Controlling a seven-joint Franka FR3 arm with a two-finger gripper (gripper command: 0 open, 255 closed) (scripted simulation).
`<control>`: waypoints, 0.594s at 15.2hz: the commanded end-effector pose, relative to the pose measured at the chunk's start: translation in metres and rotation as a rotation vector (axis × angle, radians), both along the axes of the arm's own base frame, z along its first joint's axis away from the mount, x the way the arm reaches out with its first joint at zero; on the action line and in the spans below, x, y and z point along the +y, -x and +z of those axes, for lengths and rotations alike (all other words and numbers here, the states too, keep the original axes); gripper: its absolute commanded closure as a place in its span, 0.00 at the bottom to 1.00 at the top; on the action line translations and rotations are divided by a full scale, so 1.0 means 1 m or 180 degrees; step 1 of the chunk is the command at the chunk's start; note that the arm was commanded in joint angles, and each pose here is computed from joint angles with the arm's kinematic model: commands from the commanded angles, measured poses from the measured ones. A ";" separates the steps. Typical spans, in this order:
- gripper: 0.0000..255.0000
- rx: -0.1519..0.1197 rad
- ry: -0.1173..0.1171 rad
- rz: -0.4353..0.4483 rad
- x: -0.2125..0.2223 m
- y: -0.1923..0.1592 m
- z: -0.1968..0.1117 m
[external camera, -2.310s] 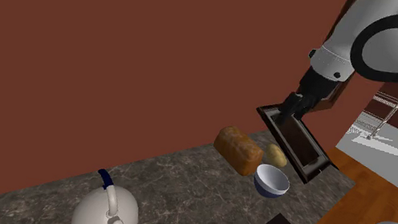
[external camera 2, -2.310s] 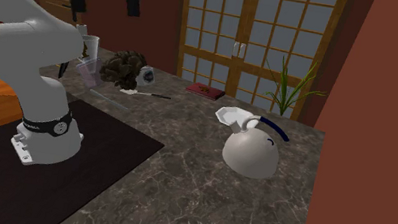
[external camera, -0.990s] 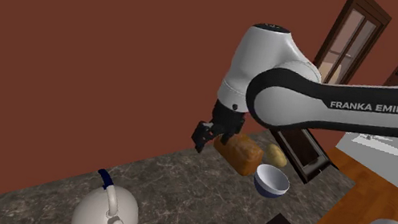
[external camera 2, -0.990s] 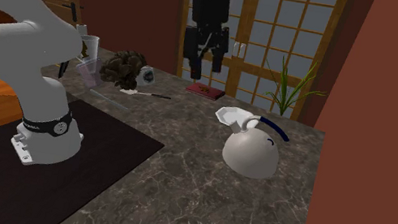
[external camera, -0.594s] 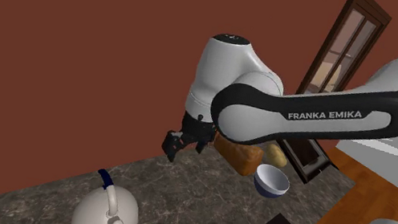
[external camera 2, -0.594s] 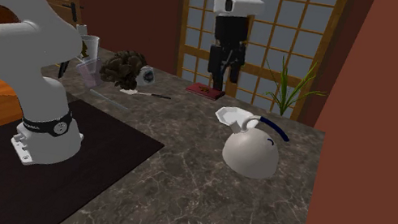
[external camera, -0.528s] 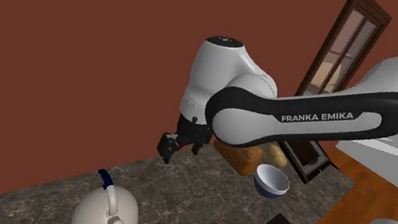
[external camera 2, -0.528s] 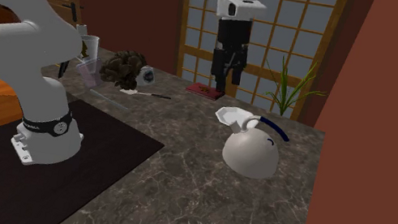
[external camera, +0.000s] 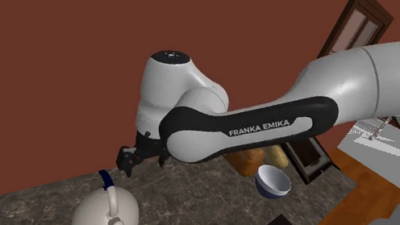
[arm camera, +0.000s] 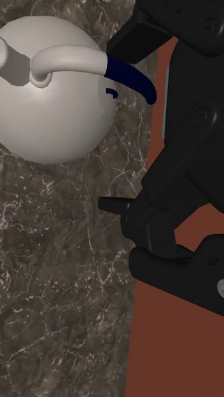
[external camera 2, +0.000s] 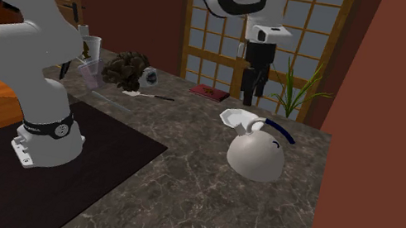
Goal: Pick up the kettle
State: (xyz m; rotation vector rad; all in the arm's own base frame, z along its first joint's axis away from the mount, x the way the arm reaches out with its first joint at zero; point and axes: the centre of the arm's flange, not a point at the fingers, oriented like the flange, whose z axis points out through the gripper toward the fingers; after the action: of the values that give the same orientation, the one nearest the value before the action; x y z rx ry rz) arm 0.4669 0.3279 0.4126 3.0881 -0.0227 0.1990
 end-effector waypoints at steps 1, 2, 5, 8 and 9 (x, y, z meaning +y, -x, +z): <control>0.00 0.0006 -0.0005 -0.0010 0.020 -0.011 -0.015; 0.00 0.0010 -0.0007 -0.0010 0.031 -0.016 -0.021; 0.00 0.0020 -0.0014 -0.0010 0.063 -0.030 -0.040; 0.00 0.0024 -0.0017 -0.0009 0.075 -0.035 -0.053; 0.00 0.0024 -0.0017 -0.0009 0.075 -0.035 -0.058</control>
State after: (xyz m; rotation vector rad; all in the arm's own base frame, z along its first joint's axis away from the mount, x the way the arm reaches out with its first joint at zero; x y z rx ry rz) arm 0.5006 0.4029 0.3600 3.0937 -0.0271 0.1871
